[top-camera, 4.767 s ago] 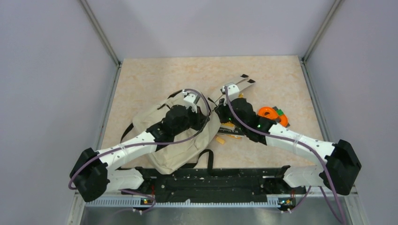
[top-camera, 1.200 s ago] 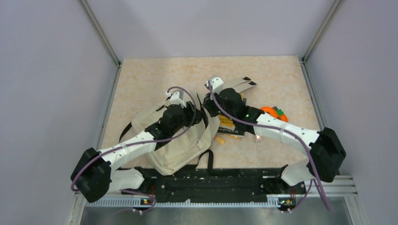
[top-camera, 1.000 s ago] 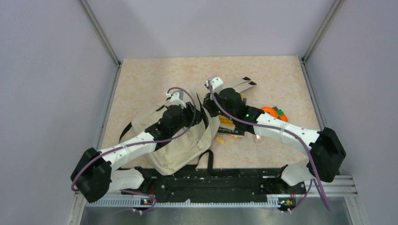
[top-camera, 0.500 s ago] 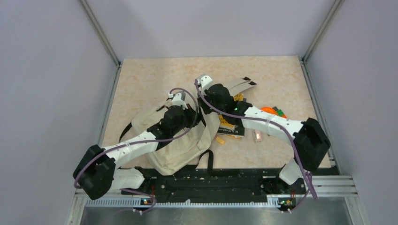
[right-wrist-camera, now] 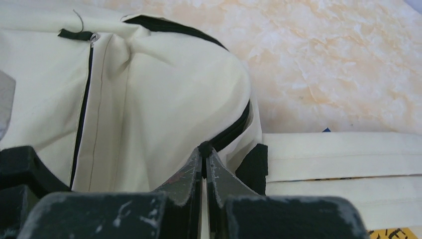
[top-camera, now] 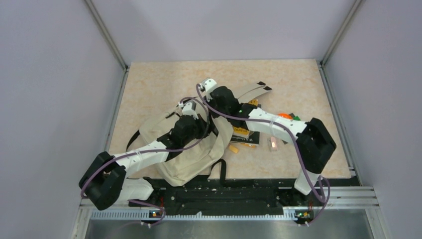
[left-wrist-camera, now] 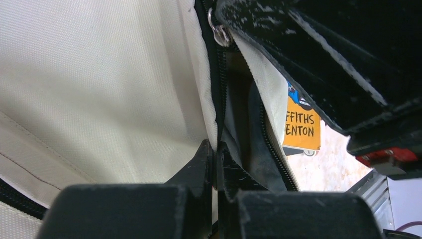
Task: Pack the student bag
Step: Unzip the student bag at the center of the board.
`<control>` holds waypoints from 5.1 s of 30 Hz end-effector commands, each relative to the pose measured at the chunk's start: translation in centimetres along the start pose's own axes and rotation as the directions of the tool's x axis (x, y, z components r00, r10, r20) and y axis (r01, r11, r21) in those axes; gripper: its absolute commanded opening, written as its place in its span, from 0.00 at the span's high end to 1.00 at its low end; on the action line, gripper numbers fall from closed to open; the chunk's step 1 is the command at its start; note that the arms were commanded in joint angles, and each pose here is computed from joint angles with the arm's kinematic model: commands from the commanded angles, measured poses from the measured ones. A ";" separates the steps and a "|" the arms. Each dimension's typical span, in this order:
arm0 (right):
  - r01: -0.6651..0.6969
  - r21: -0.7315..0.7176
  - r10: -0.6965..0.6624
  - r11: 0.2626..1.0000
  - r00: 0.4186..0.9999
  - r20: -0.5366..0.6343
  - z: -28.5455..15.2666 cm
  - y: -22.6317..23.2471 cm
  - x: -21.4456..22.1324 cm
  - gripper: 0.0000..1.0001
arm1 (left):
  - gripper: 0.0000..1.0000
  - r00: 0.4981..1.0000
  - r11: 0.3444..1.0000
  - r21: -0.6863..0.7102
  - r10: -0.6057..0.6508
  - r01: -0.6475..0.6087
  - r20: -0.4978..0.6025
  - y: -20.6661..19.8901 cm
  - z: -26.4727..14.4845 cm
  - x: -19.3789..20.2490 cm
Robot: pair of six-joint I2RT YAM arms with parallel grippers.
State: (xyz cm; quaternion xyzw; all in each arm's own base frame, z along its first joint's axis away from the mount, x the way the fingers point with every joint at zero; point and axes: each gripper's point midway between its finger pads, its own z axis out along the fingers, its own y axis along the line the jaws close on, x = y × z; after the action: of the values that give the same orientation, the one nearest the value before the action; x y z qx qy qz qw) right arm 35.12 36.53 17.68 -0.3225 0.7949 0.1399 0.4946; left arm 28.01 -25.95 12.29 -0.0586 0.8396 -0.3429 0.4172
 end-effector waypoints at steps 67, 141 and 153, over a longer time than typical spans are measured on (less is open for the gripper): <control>-0.454 -0.191 0.437 0.870 0.891 -0.127 -7.3 4.4 8.3 1.00 | 0.50 0.990 0.991 -0.024 0.133 -0.132 0.045 -2.0 -1.4 -3.4; -0.286 0.012 0.286 0.958 0.958 0.009 -1.6 -3.8 -3.5 1.00 | 1.00 0.972 0.945 0.277 0.211 -0.176 -0.099 -5.3 -2.5 1.6; -0.265 0.006 0.265 0.964 0.964 -0.008 1.3 -4.7 -3.9 1.00 | 1.00 0.961 0.887 0.400 0.271 -0.228 -0.051 -9.1 -4.8 -0.3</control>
State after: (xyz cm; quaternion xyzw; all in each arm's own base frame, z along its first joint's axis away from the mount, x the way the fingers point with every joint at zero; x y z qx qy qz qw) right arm 37.42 34.67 17.66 -0.2227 0.8567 0.1928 0.4234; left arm 25.18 -28.15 15.85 0.0921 0.8149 -0.3906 0.4183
